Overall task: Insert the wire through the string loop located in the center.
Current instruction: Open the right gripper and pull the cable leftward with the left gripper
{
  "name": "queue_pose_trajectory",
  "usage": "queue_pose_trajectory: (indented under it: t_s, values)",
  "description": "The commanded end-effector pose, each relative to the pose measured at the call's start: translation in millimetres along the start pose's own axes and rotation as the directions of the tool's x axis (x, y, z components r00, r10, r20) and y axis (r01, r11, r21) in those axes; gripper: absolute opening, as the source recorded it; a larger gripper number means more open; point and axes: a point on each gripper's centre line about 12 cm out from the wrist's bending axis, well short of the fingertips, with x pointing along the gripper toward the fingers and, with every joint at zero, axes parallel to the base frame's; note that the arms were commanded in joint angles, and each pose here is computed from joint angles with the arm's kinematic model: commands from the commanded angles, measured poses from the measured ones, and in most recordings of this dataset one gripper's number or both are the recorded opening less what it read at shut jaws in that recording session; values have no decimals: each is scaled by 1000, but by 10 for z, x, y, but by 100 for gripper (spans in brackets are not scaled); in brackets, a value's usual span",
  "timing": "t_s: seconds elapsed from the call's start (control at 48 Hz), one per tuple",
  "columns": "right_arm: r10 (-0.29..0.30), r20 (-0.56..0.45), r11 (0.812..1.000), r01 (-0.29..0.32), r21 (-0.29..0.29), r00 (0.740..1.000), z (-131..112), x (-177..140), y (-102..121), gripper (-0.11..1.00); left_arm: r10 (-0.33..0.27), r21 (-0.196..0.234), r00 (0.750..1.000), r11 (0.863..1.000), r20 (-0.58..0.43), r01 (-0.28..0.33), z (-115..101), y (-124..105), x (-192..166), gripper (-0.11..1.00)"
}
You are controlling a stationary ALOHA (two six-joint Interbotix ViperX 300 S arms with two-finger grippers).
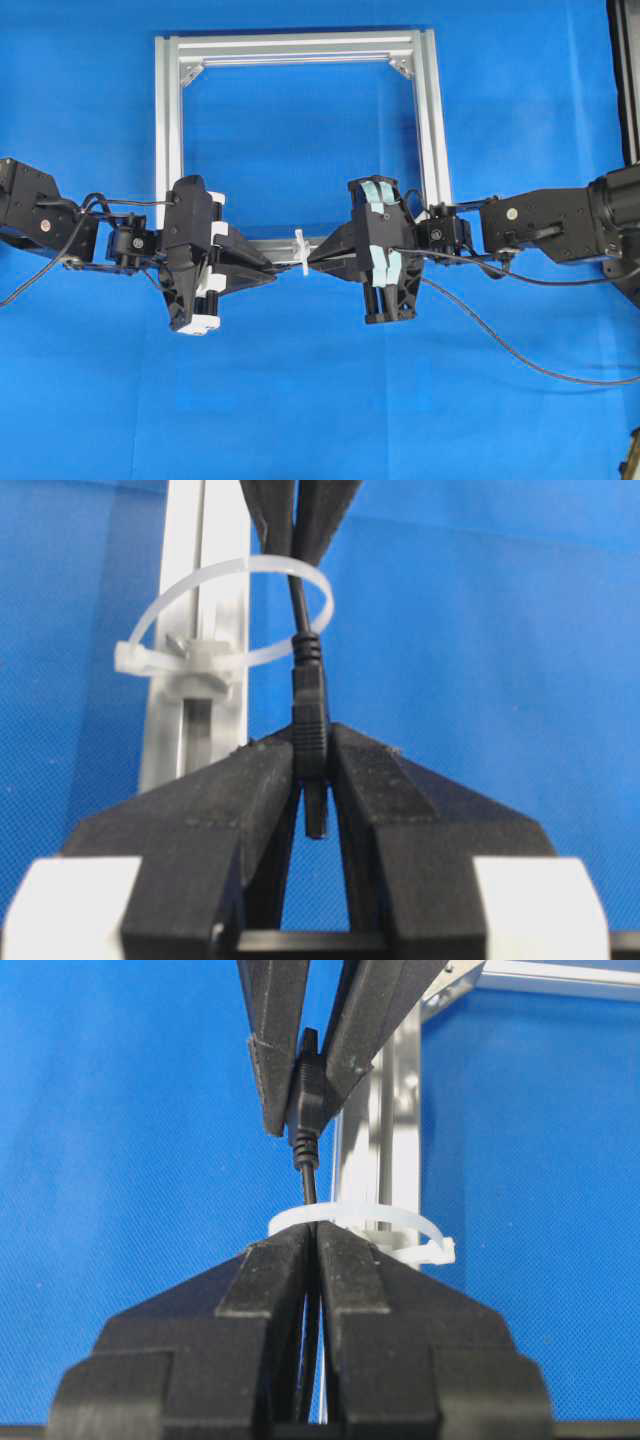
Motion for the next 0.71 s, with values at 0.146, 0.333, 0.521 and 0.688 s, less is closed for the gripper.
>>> queue_pose_trajectory:
  t_s: [0.146, 0.333, 0.521, 0.688]
  values:
    - [6, 27, 1000, -6, -1, 1000, 83, -19, 22, -2, -10, 4, 1000, 1000, 26, 10, 92, -34, 3, 8]
    - [6, 27, 1000, -6, -1, 1000, 87, -18, 23, -2, -10, 4, 1000, 1000, 26, 10, 92, -34, 3, 8]
    - [6, 27, 1000, -6, 0, 1000, 87, -18, 22, 16, -11, 4, 1000, 1000, 28, 11, 97, -35, 6, 8]
    - [13, 26, 1000, -13, -4, 1000, 84, -19, 53, 65, -10, 3, 1000, 1000, 26, 10, 92, -34, 3, 8]
